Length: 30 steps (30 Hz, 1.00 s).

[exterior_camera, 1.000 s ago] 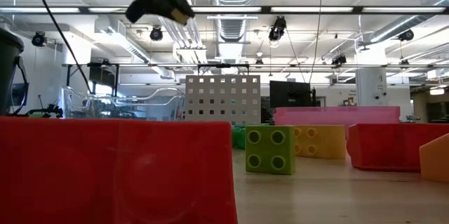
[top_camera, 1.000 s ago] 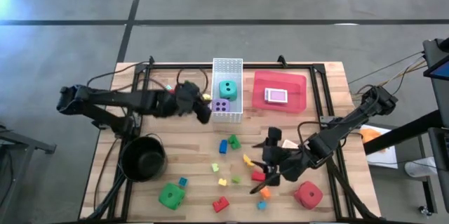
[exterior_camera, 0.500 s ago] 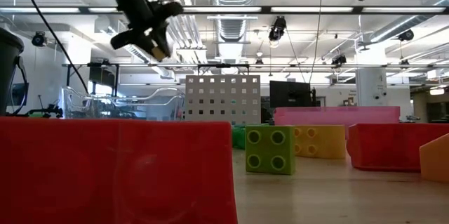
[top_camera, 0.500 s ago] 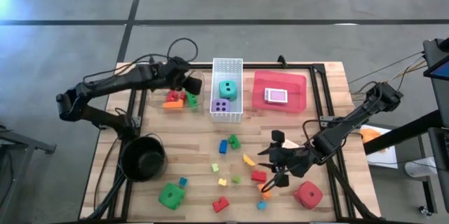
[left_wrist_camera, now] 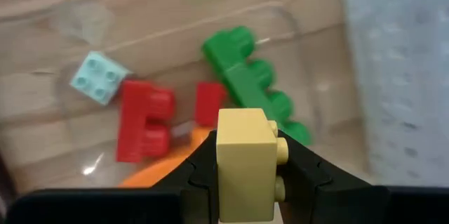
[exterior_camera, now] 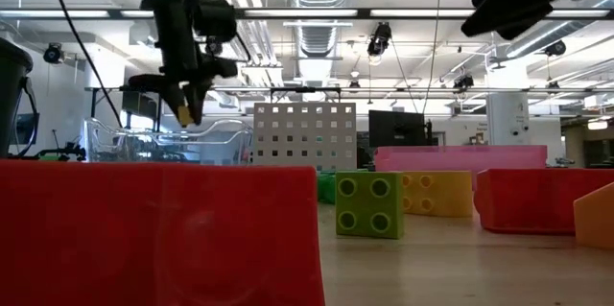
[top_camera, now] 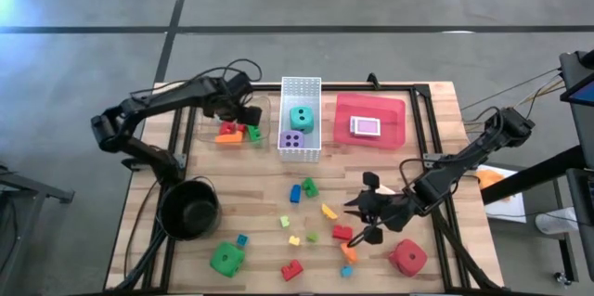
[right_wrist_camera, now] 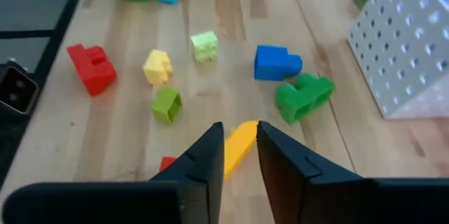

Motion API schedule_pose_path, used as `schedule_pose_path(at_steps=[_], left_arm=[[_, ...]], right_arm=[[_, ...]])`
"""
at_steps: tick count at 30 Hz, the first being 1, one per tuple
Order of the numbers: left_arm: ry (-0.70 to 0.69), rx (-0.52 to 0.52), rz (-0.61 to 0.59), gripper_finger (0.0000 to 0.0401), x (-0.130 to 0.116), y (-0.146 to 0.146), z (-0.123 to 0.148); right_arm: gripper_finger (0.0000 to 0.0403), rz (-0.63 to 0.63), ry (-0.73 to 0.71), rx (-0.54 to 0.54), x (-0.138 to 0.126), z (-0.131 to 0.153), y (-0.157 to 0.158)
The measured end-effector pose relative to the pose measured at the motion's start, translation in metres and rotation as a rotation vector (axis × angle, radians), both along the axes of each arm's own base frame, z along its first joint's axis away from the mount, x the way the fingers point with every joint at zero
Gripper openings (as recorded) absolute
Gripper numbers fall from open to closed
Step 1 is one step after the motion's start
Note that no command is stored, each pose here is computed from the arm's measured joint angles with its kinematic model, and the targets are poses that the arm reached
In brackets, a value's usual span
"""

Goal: Pick & Place Toys
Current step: Put the light yellow game piece into the transparent bin

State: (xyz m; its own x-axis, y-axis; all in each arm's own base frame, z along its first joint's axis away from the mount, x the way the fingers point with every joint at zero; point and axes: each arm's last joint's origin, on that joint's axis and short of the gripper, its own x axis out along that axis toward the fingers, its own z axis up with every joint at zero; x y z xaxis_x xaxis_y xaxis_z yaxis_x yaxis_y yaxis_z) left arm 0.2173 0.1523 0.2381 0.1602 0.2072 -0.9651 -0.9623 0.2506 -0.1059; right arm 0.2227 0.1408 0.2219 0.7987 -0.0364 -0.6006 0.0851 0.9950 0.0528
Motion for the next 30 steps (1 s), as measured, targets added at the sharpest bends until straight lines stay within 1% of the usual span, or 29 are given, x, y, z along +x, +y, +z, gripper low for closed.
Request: schedule_pose_path(at_steps=[3,8,20,25,30], left_arm=[[0.054,-0.007,0.022,0.0092,0.0,0.006,-0.009],[0.099,-0.035,0.059,0.0092,0.002,0.015,-0.023],[0.225,-0.122,0.075,0.0092,0.008,0.024,-0.058],[0.253,-0.112,0.074,0.0092,0.009,0.025,-0.062],[0.253,-0.11,0.074,0.0092,0.009,0.026,-0.062]], right_arm=[[0.006,-0.005,0.006,0.002,0.0,-0.002,0.0],[0.0042,-0.004,0.005,0.001,0.0,-0.002,0.0],[0.0038,0.01,0.005,-0.017,-0.001,-0.002,0.0],[0.0038,0.011,0.005,-0.017,-0.001,-0.002,0.0],[0.0038,0.011,0.005,-0.018,-0.001,-0.002,-0.001]])
